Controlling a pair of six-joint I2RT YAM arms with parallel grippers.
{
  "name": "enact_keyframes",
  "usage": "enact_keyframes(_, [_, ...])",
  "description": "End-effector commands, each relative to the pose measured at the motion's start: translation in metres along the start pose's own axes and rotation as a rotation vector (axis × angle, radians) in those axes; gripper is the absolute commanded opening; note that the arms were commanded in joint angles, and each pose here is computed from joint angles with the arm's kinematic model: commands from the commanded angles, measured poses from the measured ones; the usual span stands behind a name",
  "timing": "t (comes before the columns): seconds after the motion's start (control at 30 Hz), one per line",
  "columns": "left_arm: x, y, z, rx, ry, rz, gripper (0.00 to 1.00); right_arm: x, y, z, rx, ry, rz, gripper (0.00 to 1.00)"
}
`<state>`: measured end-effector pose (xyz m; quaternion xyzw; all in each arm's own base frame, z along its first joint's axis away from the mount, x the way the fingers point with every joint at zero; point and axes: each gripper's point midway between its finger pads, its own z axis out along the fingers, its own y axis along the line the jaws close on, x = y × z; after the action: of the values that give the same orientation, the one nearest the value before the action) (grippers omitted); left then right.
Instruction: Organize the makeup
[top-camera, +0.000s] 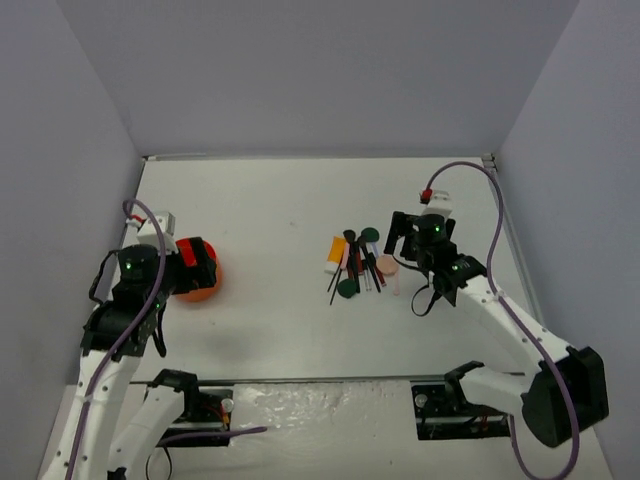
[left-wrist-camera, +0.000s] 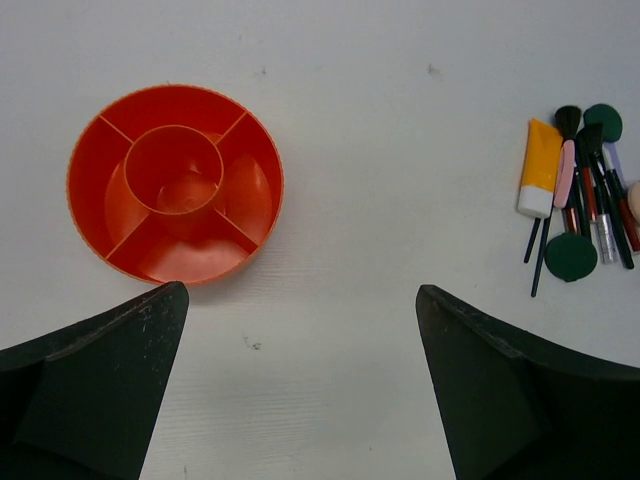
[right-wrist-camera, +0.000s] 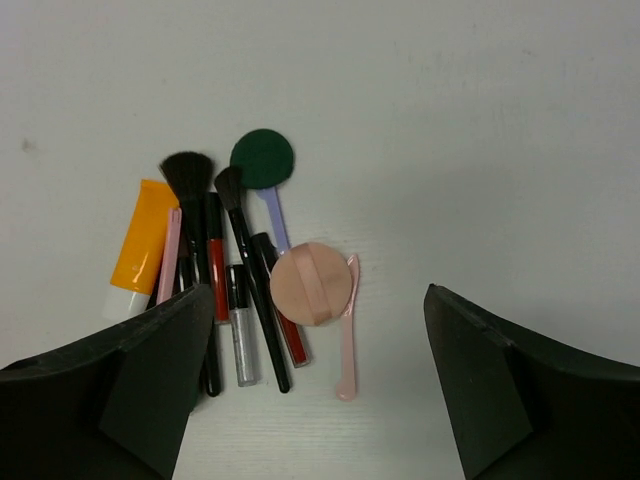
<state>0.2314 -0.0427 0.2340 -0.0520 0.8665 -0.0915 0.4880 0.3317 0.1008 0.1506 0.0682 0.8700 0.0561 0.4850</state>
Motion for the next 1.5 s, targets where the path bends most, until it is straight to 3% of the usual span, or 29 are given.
enact_keyframes(0.0, [-0.015,-0.015,0.007,0.070,-0.041,-0.007,0.97,-0.003,0.012,0.021,-0.018,-0.026,0.020,0.72])
enact_keyframes(0.17, [-0.006,-0.008,0.007,0.041,-0.026,0.001,0.97,0.014,0.007,0.038,0.003,0.023,0.013,0.58])
enact_keyframes(0.33, [-0.004,-0.013,0.008,0.072,-0.020,-0.002,0.97,0.028,0.011,0.048,-0.028,0.062,0.015,0.53])
enact_keyframes(0.5, [-0.002,-0.012,0.009,0.066,-0.011,-0.003,0.97,0.056,0.045,0.049,-0.222,0.141,-0.007,0.42])
enact_keyframes(0.8, [0.000,-0.011,0.010,0.062,-0.003,-0.003,0.97,0.078,0.091,0.029,-0.386,0.173,-0.041,0.41])
enact_keyframes(1.37, [0.000,-0.011,0.009,0.061,-0.001,-0.006,0.97,0.119,0.107,0.032,-0.410,0.301,-0.082,0.39])
enact_keyframes(1.47, [0.001,-0.011,0.010,0.060,0.000,-0.006,0.97,0.122,0.107,0.033,-0.408,0.312,-0.086,0.35])
